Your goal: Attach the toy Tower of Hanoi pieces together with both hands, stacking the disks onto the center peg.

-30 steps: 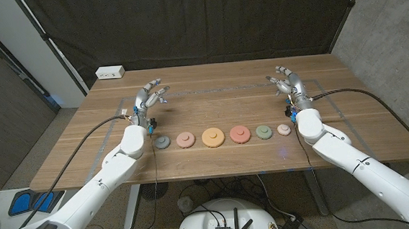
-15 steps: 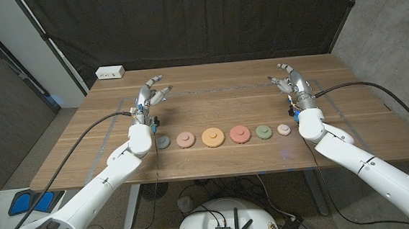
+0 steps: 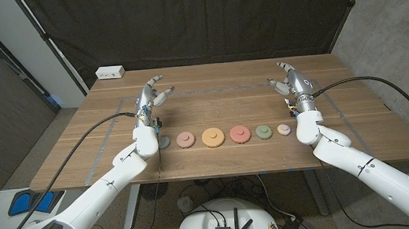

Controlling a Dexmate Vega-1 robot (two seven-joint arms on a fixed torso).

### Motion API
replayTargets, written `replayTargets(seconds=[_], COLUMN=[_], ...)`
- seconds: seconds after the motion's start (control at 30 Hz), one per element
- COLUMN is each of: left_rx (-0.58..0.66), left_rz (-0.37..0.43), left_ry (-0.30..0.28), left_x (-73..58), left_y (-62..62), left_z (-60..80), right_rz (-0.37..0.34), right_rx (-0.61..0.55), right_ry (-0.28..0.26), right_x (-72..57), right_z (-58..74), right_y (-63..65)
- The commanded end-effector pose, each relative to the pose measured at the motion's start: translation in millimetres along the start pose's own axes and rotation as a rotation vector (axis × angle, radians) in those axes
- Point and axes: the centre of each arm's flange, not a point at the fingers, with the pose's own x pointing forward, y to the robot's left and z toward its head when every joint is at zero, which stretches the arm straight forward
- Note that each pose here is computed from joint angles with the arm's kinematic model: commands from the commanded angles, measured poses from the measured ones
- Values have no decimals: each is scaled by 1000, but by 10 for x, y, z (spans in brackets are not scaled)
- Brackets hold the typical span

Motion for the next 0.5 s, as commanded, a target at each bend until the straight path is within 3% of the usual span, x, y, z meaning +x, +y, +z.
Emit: replayTargets(seconds=[0.03, 0.5], left_rx=[92, 194], left_rz=[9, -56], left_ry=[-24, -23], left_x=[-133, -107], left_y=[79, 217], left_z=[16, 85], right_rz=[-8, 94], right_rx=[-126, -234], right_ry=[-16, 20], right_x=[-131, -156], right_z=[136, 335], right_y=[-16, -37])
